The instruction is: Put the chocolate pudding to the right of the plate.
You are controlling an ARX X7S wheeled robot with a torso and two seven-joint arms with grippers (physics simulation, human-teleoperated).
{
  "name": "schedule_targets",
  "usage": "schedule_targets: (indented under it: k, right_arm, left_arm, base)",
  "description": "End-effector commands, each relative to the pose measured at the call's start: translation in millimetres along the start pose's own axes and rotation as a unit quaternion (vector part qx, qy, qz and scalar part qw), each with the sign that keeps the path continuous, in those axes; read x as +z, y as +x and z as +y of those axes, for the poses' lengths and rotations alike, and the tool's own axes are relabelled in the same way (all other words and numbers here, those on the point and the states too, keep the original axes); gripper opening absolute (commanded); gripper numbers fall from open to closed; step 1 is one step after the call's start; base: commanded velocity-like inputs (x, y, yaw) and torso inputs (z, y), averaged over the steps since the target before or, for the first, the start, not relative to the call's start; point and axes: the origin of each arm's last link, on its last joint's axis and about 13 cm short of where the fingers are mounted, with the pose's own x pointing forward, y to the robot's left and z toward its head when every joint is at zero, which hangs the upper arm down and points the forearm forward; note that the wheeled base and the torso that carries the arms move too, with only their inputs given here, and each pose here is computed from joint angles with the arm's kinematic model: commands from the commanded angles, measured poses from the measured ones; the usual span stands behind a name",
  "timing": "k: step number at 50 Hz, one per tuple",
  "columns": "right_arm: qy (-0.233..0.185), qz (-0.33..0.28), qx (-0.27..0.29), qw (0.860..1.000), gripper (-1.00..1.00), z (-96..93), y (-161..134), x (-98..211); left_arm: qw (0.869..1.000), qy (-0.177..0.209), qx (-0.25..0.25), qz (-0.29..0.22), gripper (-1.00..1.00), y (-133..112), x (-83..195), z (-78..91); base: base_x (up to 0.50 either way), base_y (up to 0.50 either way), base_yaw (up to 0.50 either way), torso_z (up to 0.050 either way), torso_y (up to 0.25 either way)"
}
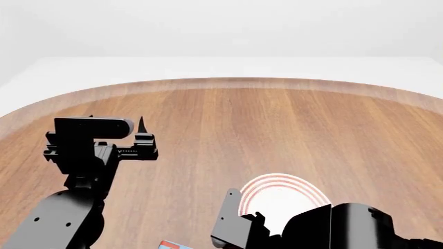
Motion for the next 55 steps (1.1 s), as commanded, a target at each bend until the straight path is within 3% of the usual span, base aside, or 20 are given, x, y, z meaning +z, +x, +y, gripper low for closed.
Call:
schedule_targets:
  k: [1,45,46,55]
  right_arm:
    - [0.011,0.019,0.010,1.000,1.00,0.2,11,-9]
    - [0.027,0.072,0.007,0.997,1.00,0.1,26,-22]
    - [0.028,0.072,0.005,0.997,-1.00,0.0,26,-21]
    - [0.030,0.059,-0.017,0.998,-1.00,-2.5,23,-17]
  left_arm:
    - [1.000,0.000,0.000,-0.002,1.00,-1,1,-0.2]
    - [1.000,-0.004,-0.002,-0.001,1.00,-2,-2,-1.2]
    - [1.000,-0.004,-0.002,-0.001,1.00,-2,-2,-1.2]
    - [1.000,-0.003,-0.001,-0.001,1.00,-2,-1,-0.5]
  base:
    - [0.00,0.00,0.00,0.000,0.000]
    - [0.00,0.00,0.00,0.000,0.000]
    - [0.00,0.00,0.00,0.000,0.000]
    - [0.00,0.00,0.00,0.000,0.000]
